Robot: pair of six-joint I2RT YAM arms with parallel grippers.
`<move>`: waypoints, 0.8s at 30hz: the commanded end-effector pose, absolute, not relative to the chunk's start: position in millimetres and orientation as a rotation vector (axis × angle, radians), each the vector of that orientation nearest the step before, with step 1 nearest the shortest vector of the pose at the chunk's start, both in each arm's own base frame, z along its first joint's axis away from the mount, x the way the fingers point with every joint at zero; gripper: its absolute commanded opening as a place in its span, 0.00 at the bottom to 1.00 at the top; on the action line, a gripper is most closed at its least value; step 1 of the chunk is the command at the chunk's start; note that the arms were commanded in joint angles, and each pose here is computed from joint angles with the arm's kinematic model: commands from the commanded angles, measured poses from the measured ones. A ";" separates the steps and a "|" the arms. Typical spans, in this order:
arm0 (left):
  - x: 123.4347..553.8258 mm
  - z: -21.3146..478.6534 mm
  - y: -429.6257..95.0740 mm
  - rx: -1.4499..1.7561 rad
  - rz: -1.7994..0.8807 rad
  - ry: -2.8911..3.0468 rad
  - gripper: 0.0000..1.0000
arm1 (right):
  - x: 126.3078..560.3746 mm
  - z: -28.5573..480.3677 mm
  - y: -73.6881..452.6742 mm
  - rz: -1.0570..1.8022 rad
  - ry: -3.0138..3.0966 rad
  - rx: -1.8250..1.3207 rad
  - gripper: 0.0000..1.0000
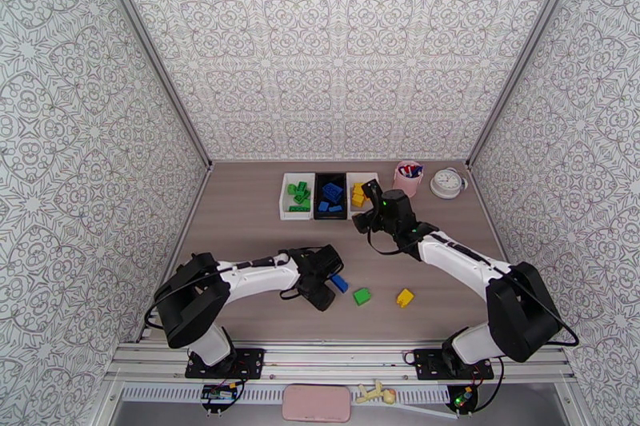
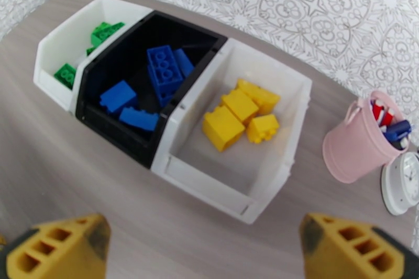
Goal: Sort the legos into containers by color
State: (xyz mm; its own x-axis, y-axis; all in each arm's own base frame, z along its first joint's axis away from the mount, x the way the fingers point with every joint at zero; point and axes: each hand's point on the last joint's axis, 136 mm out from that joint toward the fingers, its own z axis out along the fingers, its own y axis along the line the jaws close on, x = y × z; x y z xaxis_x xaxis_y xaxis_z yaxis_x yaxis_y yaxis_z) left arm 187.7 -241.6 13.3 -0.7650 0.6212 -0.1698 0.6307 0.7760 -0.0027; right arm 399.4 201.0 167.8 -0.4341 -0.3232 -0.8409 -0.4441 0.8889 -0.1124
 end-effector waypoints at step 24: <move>315.2 138.9 -300.0 0.638 -0.297 2.182 0.61 | 388.1 197.5 161.8 0.191 2.013 -0.318 0.99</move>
State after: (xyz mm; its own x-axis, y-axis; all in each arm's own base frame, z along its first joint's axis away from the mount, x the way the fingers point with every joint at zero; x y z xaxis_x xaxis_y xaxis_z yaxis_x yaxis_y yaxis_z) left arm 274.2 -281.6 98.4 -0.6537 0.4213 -0.6287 0.5463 0.8376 -0.0068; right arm 391.5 172.8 193.1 -0.4210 -0.1888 -0.8872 -0.3541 0.9347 -0.0309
